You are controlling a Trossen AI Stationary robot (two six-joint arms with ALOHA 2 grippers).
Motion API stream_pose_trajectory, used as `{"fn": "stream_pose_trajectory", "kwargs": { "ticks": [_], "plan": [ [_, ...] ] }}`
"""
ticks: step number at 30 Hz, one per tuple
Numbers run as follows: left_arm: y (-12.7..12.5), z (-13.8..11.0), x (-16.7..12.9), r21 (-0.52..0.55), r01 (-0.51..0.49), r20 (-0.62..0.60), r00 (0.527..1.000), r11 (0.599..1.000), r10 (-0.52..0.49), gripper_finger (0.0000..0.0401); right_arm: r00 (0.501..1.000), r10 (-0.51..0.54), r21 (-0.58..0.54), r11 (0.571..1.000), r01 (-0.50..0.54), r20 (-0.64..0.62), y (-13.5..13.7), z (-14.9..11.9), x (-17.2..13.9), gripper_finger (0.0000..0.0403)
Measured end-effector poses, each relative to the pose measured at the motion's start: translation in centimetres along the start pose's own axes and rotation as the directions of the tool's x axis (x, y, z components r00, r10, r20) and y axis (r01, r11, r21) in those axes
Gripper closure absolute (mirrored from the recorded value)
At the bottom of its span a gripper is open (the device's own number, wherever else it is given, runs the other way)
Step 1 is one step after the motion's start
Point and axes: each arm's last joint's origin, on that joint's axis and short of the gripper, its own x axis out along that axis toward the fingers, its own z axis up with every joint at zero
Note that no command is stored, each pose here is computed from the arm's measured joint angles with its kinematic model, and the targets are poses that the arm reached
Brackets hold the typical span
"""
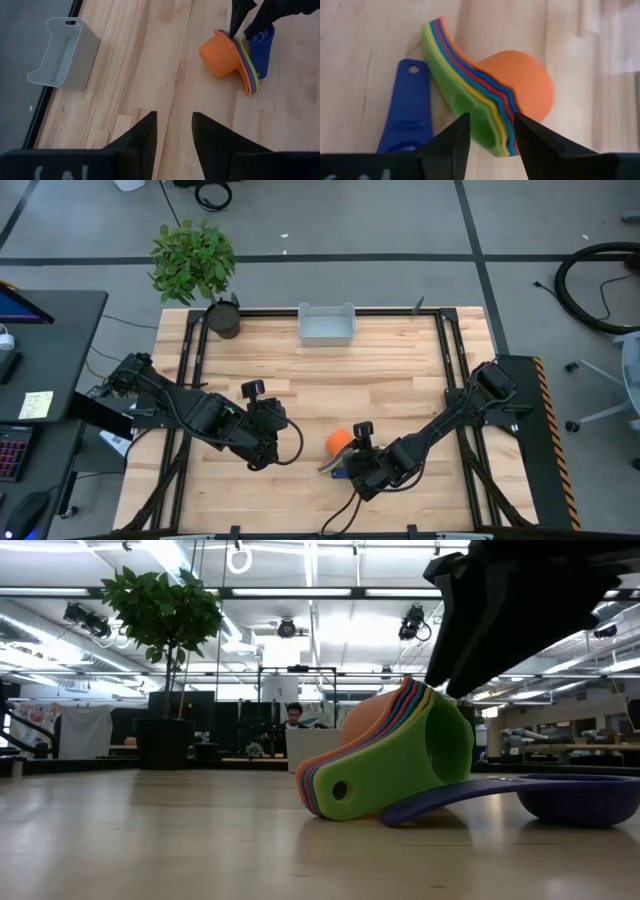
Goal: Nest measuring cups in basket
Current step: Put the stacked measuring cups into the gray bin
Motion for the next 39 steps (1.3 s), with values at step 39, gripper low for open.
{"fn": "stream_pose_trajectory", "kwargs": {
  "ticks": [39],
  "plan": [
    [-0.02,0.03,0.0,-0.003,0.002,0.003,1.0,1.0,-0.002,0.0273,1.0,-0.01,-0.13,0.991,0.007,-0.019,-0.14,-0.07,0.55,0.0246]
  ]
}}
